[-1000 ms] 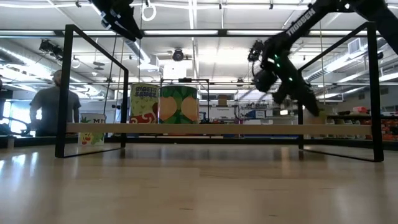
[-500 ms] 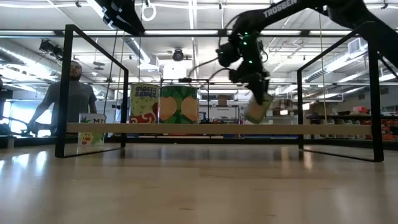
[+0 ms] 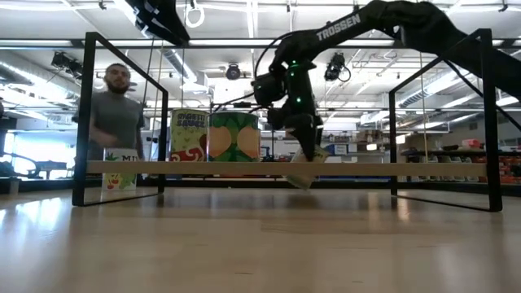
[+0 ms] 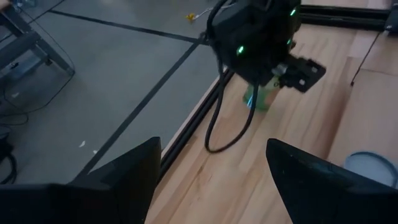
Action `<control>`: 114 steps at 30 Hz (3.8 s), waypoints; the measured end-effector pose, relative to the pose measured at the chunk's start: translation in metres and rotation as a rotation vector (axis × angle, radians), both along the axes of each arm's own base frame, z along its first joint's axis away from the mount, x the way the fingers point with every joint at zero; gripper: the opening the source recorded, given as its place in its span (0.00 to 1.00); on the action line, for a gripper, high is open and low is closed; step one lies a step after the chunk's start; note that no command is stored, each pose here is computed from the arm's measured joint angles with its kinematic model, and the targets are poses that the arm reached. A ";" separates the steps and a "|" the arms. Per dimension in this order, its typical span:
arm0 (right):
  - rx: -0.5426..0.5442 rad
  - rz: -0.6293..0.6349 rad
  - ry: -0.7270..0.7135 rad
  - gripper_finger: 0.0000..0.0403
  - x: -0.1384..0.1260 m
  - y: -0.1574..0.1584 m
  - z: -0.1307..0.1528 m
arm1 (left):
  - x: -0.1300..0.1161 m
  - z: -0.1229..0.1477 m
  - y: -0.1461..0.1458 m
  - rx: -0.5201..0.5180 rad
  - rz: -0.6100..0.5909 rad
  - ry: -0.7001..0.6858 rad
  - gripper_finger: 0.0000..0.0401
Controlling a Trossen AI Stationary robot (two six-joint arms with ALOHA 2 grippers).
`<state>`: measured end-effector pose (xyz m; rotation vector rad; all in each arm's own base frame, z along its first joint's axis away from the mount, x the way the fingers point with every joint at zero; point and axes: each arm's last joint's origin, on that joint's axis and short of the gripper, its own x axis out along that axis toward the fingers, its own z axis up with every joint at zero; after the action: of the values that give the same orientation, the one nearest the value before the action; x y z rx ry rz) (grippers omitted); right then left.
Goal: Pick and place cans onto a shelf
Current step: Put the green can on the shelf
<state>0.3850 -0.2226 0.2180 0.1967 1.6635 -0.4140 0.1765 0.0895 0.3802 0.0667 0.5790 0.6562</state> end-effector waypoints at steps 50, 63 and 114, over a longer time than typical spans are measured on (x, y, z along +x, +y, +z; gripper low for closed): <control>-0.396 -0.178 -0.205 0.86 -0.080 -0.048 0.114 | 0.007 -0.001 0.002 -0.009 -0.077 -0.012 0.74; -0.130 -0.222 -0.111 0.86 -0.098 -0.071 0.033 | 0.007 -0.002 0.001 -0.027 -0.092 -0.004 0.74; -0.304 -0.207 -0.678 0.86 -0.210 0.087 0.069 | 0.230 -0.113 0.061 -0.259 -0.693 0.138 0.88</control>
<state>0.1748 -0.1356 0.2870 0.2498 0.9040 -0.6649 0.4069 0.1504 0.2672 0.0654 0.7175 -0.0994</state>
